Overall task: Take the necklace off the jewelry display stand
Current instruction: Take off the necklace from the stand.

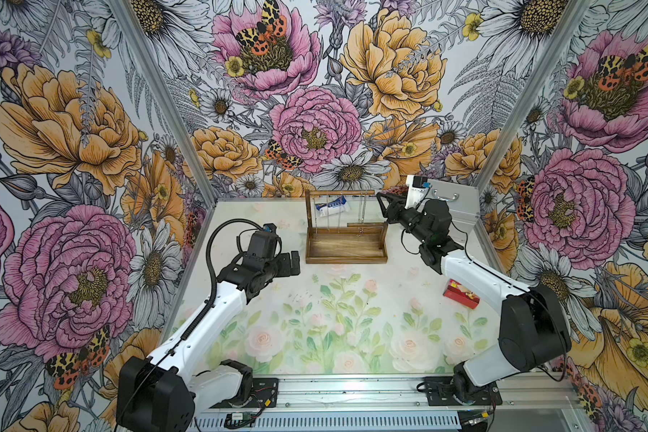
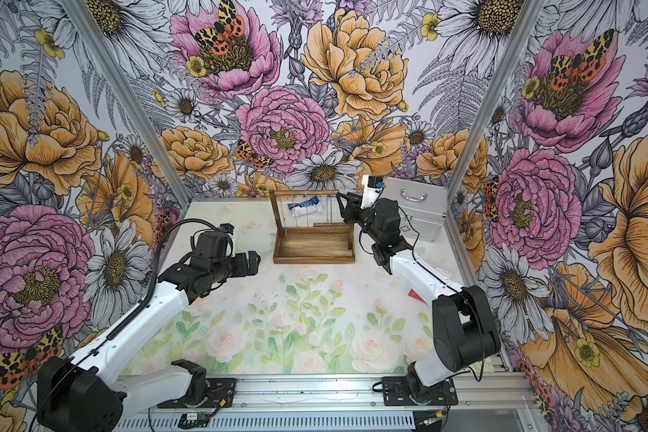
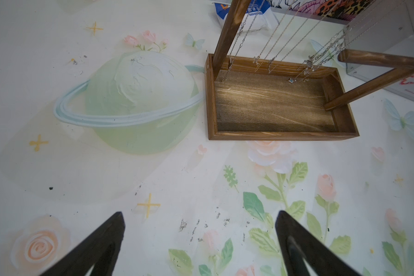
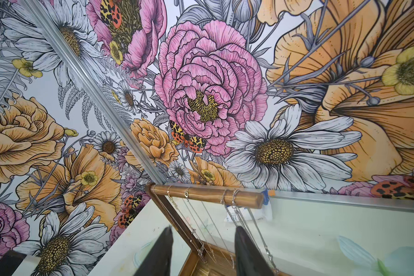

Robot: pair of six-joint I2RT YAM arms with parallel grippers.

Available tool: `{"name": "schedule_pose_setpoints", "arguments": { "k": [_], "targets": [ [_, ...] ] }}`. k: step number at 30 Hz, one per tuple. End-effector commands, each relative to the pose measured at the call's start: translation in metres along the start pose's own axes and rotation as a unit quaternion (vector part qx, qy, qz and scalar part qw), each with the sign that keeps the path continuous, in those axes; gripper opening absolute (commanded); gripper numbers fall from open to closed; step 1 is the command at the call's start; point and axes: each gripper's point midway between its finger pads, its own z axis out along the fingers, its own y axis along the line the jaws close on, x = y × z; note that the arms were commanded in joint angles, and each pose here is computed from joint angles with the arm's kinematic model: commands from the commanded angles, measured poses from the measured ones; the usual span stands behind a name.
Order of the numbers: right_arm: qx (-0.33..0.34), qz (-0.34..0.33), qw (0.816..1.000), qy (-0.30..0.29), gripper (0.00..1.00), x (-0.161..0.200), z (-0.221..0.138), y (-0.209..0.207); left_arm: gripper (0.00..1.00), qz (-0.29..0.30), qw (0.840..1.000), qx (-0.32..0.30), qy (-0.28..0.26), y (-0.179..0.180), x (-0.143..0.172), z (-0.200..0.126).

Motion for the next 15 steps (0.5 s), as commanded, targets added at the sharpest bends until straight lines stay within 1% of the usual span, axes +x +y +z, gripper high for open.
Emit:
{"name": "schedule_pose_setpoints", "arguments": {
  "k": [1, 3, 5, 9, 15],
  "targets": [
    [-0.02, -0.01, 1.0, 0.002, 0.41, 0.001, 0.019, 0.006, 0.99, 0.017, 1.0, -0.009, -0.019, -0.004, -0.01, -0.014],
    [-0.018, -0.016, 1.0, 0.016, 0.41, 0.013, 0.025, 0.001, 0.99, 0.026, 0.999, -0.011, -0.021, -0.005, -0.01, -0.016],
    [-0.018, -0.02, 0.999, 0.027, 0.41, 0.022, 0.028, -0.002, 0.99, 0.022, 0.999, -0.01, -0.025, -0.005, -0.013, -0.019],
    [-0.013, -0.022, 0.999, 0.043, 0.4, 0.033, 0.037, -0.009, 0.99, 0.007, 1.0, -0.006, -0.027, -0.002, -0.015, -0.021],
    [-0.005, -0.022, 0.998, 0.05, 0.38, 0.042, 0.048, -0.018, 0.99, 0.007, 0.999, -0.002, -0.032, -0.003, -0.016, -0.024]
  ]
}}
